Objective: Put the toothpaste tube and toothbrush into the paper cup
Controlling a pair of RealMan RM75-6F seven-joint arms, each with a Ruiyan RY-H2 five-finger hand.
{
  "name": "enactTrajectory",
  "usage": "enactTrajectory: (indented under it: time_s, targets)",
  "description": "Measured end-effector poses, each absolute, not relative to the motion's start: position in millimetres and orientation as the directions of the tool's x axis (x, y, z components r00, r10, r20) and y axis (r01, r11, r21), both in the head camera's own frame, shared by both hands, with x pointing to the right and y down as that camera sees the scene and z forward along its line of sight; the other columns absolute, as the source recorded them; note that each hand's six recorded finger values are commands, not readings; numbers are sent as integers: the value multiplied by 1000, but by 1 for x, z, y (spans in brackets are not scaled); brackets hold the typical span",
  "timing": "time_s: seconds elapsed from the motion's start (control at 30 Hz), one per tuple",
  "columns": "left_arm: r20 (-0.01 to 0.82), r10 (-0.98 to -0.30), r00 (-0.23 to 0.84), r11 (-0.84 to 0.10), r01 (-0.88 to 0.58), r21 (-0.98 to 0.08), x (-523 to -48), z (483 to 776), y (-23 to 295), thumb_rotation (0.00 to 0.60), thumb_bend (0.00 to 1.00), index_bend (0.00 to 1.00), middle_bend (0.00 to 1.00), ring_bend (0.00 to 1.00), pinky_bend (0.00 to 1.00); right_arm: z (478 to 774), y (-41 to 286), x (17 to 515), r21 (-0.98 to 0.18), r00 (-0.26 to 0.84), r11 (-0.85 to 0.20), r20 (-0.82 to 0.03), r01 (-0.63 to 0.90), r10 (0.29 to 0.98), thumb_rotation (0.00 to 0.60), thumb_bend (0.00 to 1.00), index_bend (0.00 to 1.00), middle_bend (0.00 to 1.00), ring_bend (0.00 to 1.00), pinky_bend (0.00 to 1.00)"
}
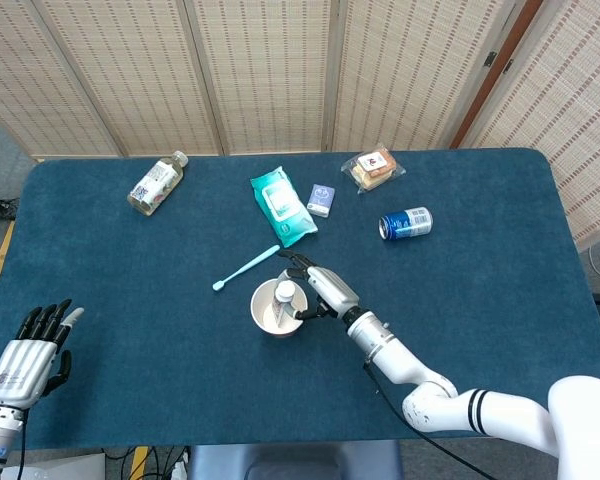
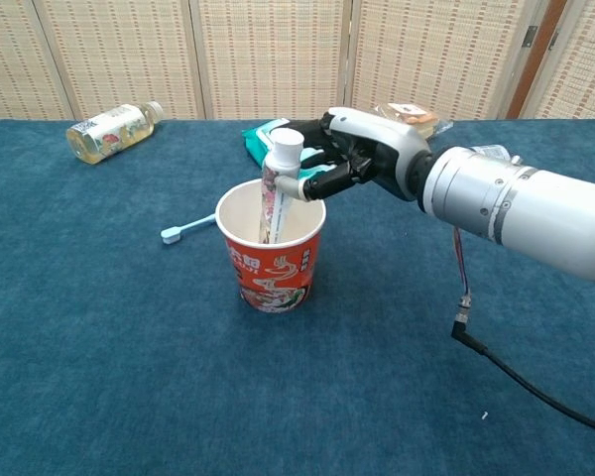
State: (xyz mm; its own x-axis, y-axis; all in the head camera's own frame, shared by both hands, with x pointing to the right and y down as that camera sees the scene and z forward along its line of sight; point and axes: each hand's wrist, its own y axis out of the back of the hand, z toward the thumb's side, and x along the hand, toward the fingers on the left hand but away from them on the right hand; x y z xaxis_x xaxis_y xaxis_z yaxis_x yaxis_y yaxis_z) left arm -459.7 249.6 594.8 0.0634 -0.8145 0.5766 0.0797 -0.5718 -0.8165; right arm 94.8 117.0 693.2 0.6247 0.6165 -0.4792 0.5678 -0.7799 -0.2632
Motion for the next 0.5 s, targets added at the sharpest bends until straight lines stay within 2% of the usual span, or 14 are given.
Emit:
enactTrajectory:
  time_s: [0.5]
  targets:
    - [581, -812, 56, -577, 74, -813, -462, 594, 252, 600, 662, 73, 0, 0, 0, 709, 130, 86, -217, 647, -783, -459, 582, 608, 600, 327, 717, 86, 0, 115]
